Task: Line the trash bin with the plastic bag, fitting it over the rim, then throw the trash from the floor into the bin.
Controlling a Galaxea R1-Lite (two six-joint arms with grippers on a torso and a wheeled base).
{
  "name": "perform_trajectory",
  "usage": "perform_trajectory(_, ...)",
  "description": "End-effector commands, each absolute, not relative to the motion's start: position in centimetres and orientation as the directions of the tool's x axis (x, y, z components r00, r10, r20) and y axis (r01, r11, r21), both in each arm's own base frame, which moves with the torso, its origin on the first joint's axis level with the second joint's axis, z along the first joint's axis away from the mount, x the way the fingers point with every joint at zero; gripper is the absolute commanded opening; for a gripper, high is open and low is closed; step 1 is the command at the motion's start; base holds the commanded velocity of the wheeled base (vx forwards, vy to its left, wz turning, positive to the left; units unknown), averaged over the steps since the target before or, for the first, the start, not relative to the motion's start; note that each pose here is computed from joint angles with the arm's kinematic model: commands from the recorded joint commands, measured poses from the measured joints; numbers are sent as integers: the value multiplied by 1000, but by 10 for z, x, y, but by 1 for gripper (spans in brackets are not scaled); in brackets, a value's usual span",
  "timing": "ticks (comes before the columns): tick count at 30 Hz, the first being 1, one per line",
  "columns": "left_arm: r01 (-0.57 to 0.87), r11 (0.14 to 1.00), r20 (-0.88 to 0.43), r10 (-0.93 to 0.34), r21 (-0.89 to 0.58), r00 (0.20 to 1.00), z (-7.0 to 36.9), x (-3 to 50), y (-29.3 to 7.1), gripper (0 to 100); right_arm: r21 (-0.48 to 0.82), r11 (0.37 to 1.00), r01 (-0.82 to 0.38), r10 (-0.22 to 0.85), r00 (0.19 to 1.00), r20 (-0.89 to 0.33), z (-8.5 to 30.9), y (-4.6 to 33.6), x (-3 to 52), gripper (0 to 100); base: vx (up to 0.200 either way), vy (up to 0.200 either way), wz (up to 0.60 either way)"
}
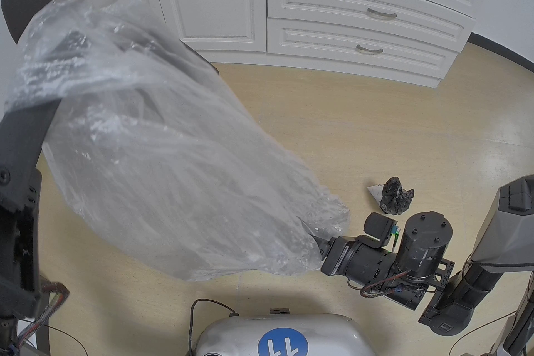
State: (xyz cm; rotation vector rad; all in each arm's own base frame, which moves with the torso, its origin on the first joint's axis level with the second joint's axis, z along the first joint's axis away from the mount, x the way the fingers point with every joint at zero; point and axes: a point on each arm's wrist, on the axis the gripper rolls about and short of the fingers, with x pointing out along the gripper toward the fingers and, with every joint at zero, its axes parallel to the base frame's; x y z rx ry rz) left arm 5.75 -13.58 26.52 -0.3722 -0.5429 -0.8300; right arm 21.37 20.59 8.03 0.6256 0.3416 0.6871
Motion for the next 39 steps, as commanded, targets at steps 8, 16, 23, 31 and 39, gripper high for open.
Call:
perform_trajectory(8, 778, 620, 583, -597, -101, 551, 264, 58, -138, 0, 637, 595, -489, 679, 731, -74, 82, 206, 214, 100, 0, 0, 0)
perform_trajectory(16, 782, 615, 585, -598, -102, 547, 265, 57, -138, 0, 637, 596, -488, 679, 731, -75, 82, 206, 214, 100, 0, 0, 0)
perform_trajectory(23, 782, 615, 586, -597, -102, 547, 265, 57, -138, 0, 634, 599, -490, 679, 731, -77, 81, 206, 213, 0, 0, 0, 0)
perform_trajectory(31, 789, 606, 585, -605, -102, 540, 264, 55, -139, 0, 636, 594, -492, 679, 731, -69, 83, 206, 213, 0, 0, 0, 0)
perform_trajectory(39, 790, 603, 573, -612, -108, 545, 262, 56, -142, 0, 613, 605, -508, 669, 742, -44, 91, 204, 212, 0, 0, 0, 0)
